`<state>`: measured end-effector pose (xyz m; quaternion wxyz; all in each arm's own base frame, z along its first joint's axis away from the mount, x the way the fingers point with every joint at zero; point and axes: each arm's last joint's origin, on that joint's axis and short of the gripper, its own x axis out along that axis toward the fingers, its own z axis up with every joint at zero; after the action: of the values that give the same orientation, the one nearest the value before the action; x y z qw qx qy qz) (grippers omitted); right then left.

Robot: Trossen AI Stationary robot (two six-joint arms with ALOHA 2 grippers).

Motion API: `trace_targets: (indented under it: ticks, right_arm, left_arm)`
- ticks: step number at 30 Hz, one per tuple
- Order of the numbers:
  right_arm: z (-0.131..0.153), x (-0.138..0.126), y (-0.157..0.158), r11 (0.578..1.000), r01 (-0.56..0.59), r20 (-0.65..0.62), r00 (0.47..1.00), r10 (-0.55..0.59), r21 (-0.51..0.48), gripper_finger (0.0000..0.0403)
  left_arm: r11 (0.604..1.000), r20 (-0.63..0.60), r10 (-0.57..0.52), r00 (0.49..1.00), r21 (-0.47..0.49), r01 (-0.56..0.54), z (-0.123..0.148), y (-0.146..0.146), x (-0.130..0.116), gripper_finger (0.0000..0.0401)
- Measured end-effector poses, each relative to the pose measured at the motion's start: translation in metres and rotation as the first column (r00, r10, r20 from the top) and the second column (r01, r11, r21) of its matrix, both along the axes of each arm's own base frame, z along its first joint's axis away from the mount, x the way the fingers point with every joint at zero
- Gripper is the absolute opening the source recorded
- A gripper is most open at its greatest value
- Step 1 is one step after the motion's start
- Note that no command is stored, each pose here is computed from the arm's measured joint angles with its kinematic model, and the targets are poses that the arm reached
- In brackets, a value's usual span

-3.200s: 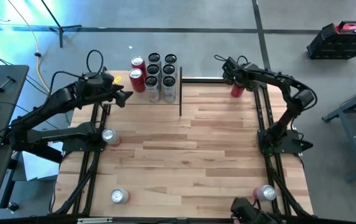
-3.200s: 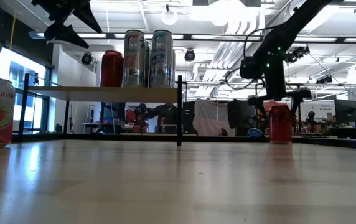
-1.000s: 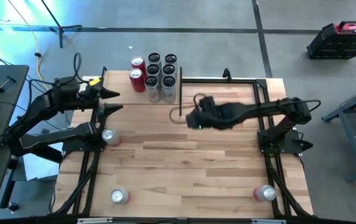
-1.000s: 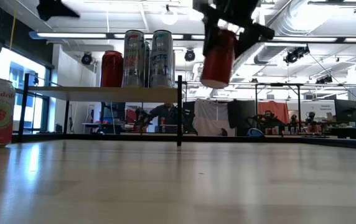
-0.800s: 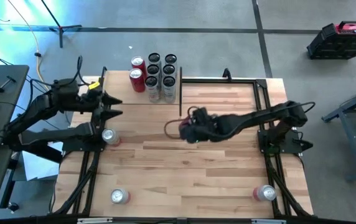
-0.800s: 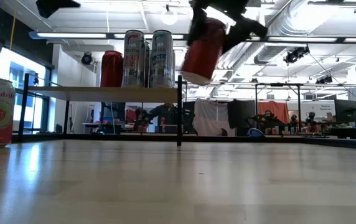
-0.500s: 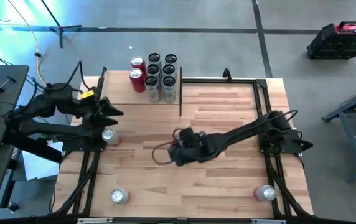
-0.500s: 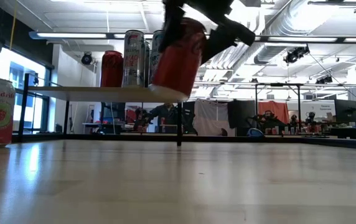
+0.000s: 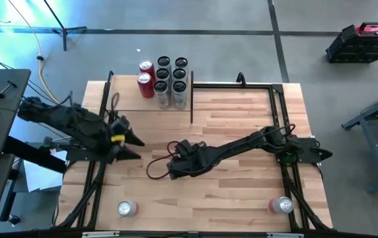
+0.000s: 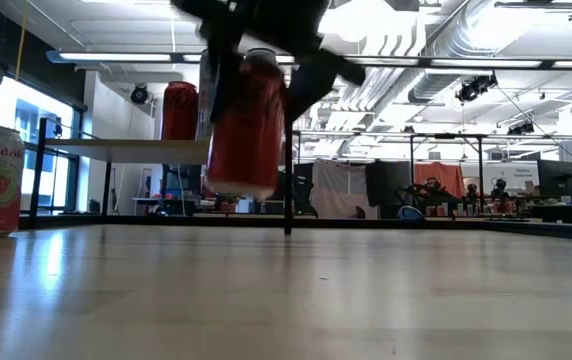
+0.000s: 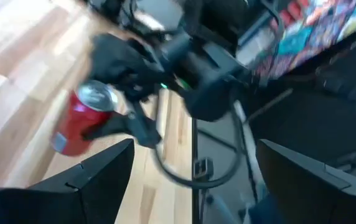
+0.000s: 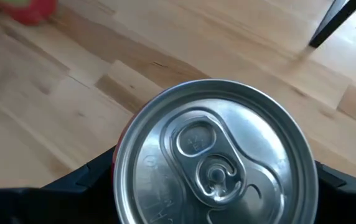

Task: Place canned beverage on shelf
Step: Put the red soda can on the shelf aligned with the other red soda cans

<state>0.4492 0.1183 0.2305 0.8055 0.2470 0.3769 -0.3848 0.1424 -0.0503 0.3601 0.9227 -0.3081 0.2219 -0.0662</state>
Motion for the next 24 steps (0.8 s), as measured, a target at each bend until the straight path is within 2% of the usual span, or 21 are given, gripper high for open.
trace_targets:
  ticks: [7, 11, 16, 21, 24]
  right_arm:
    - [-0.015, 0.004, 0.000, 0.986, -0.156, -0.111, 0.983, 0.149, -0.058, 0.0299]
    - [-0.018, 0.004, -0.010, 0.977, -0.203, -0.177, 0.966, 0.189, -0.063, 0.0299]
    - [-0.029, 0.013, -0.030, 0.982, -0.190, -0.195, 0.964, 0.182, -0.022, 0.0300]
    - [-0.037, 0.021, -0.029, 0.982, -0.182, -0.152, 0.973, 0.173, -0.044, 0.0301]
    - [-0.043, 0.026, -0.028, 0.985, -0.166, -0.126, 0.979, 0.159, -0.053, 0.0301]
  left_arm:
    - [0.998, -0.179, -0.042, 0.983, 0.043, 0.051, -0.019, -0.013, 0.006, 0.0326]
    - [0.996, -0.235, -0.001, 0.972, 0.085, 0.022, -0.026, -0.013, 0.008, 0.0326]
    - [0.991, -0.264, 0.060, 0.963, 0.133, -0.025, -0.033, -0.014, 0.018, 0.0326]
    - [0.984, -0.299, 0.108, 0.948, 0.170, -0.058, -0.041, -0.017, 0.029, 0.0326]
    - [0.986, -0.341, 0.110, 0.934, 0.154, -0.060, -0.047, -0.020, 0.035, 0.0326]
